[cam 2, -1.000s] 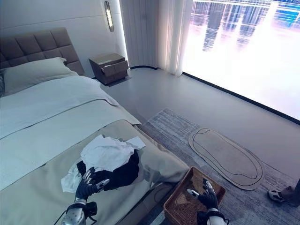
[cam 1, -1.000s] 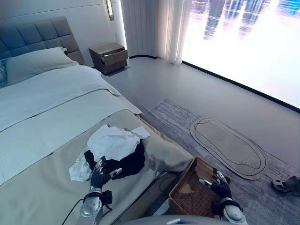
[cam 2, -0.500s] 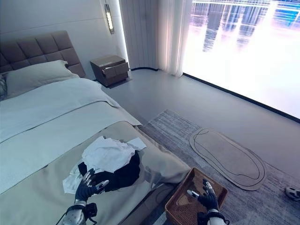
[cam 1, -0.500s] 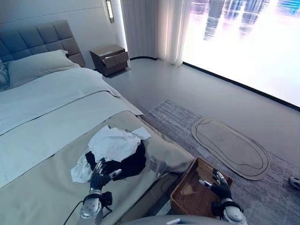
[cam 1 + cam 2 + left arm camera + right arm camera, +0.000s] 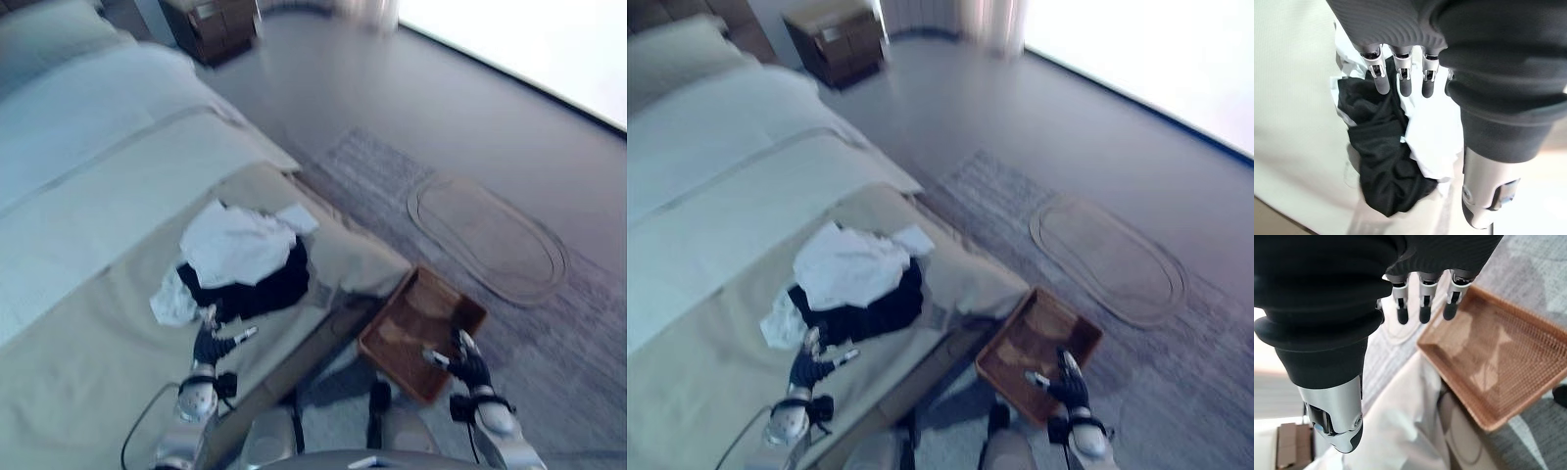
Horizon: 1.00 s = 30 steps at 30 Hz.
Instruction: Pick up clothes into the bucket
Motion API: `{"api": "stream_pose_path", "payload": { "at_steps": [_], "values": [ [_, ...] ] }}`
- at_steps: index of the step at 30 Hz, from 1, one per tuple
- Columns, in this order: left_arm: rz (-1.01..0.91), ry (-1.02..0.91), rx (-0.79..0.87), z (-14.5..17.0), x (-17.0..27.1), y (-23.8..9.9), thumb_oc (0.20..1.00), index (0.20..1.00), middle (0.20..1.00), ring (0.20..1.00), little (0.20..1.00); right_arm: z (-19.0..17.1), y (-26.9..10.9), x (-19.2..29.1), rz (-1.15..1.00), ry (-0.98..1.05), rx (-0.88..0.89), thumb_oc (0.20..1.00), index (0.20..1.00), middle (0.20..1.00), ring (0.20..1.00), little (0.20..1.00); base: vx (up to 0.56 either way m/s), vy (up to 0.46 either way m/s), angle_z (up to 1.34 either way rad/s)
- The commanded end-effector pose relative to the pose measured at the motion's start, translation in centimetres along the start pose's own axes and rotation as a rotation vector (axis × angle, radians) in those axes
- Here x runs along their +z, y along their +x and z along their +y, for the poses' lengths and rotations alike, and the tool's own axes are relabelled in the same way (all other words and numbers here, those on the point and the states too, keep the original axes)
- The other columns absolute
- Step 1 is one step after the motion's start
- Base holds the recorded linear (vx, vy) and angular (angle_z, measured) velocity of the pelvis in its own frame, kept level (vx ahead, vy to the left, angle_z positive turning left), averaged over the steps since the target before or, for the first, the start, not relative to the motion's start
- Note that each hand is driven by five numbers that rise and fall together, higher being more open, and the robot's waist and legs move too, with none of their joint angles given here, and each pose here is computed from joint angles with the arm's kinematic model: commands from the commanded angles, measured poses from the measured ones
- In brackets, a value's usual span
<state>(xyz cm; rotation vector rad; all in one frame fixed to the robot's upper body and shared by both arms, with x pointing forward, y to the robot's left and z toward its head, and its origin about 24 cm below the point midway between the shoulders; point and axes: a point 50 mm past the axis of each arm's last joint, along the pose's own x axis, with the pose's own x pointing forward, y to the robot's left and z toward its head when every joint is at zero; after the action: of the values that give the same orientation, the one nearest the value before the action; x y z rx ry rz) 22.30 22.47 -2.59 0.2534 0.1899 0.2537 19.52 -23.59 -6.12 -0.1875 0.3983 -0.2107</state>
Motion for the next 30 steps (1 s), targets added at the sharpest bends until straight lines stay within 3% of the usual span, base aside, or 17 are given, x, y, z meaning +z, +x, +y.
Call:
{"api": "stream_pose_path", "payload": {
  "at_steps": [1,9,17,25,30],
  "values": [
    [-0.226,0.087,0.134,2.3,4.4,1.9,1.000,1.000,1.000,1.000,1.000,2.0,1.0,4.4,-0.200,0.061,0.039,1.000,1.000,1.000,1.000,1.000,-0.12,0.071,-0.02],
    [-0.465,0.244,0.363,4.5,11.1,5.1,1.000,1.000,1.000,1.000,1.000,1.9,2.0,8.2,-0.345,0.076,0.016,1.000,1.000,1.000,1.000,1.000,-0.08,0.054,-0.09],
    [-0.655,0.418,0.568,7.3,17.4,6.8,1.000,1.000,1.000,1.000,1.000,1.8,2.3,9.1,-0.384,0.072,0.013,1.000,1.000,1.000,1.000,1.000,-0.01,0.013,-0.01],
    [-0.707,0.601,0.690,9.3,20.7,7.6,1.000,1.000,1.000,1.000,1.000,2.2,2.2,8.9,-0.381,0.057,0.061,1.000,1.000,1.000,1.000,1.000,-0.01,0.011,0.05],
    [-0.606,0.794,0.736,10.9,20.5,9.0,1.000,1.000,1.000,1.000,1.000,2.5,2.3,9.1,-0.387,0.050,0.100,1.000,1.000,1.000,1.000,1.000,0.00,0.004,-0.01]
  ]
}}
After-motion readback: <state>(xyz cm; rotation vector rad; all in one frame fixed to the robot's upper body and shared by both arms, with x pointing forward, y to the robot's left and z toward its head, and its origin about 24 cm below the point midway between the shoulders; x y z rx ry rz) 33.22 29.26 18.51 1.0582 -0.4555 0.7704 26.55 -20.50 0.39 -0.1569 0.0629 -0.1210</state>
